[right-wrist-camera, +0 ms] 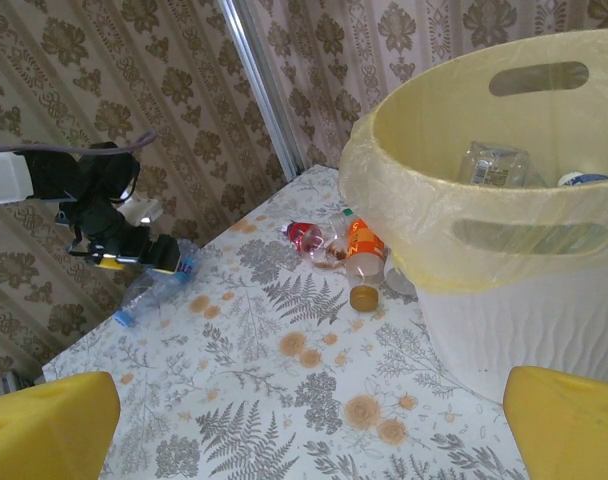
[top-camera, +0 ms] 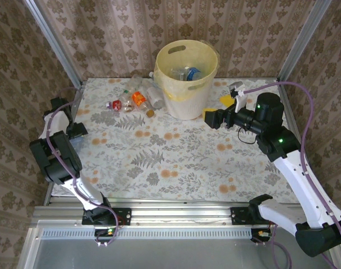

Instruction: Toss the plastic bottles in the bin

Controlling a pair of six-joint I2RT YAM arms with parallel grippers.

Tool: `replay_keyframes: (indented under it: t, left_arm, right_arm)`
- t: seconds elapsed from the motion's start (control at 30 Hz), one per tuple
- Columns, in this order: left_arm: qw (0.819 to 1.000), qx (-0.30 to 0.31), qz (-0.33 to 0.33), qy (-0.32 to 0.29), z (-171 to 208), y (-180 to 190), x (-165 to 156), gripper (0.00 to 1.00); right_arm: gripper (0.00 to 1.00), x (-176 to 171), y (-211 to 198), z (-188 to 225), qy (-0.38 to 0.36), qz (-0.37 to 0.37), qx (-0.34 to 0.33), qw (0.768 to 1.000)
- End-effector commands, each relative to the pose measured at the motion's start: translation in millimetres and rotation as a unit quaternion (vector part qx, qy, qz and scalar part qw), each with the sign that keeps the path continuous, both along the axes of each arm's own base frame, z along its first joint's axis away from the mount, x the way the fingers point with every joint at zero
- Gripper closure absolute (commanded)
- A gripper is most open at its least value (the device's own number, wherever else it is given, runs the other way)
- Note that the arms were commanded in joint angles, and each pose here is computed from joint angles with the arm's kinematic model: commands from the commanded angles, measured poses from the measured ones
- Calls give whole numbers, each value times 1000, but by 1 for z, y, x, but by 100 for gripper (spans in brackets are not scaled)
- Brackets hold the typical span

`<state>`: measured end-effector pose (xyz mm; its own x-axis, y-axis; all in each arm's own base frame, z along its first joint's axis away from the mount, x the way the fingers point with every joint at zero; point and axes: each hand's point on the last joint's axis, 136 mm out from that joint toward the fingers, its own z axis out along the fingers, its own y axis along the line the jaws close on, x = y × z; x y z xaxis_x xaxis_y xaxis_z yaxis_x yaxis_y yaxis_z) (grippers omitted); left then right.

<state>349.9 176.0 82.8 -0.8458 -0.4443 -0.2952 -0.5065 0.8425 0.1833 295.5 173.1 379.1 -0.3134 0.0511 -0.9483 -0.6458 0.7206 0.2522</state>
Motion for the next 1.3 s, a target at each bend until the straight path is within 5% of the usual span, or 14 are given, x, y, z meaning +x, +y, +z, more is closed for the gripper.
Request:
replay_keyframes:
  t: [0.0,0.6,1.27]
  left_arm:
    - [1000,-22,-9,0,-8,3,7,3]
    - [994,-90,-57,-10,-42,-37,18,38]
    - [968,-157,-167,-104,-23,-155,29,80]
  right_arm:
    - [0,-9,1,3,-11,13,-1,1000]
    - [0,-6,-1,-3,-12,4,-5,1000]
    - [0,3,-8,-16,-6,-25,-20,999]
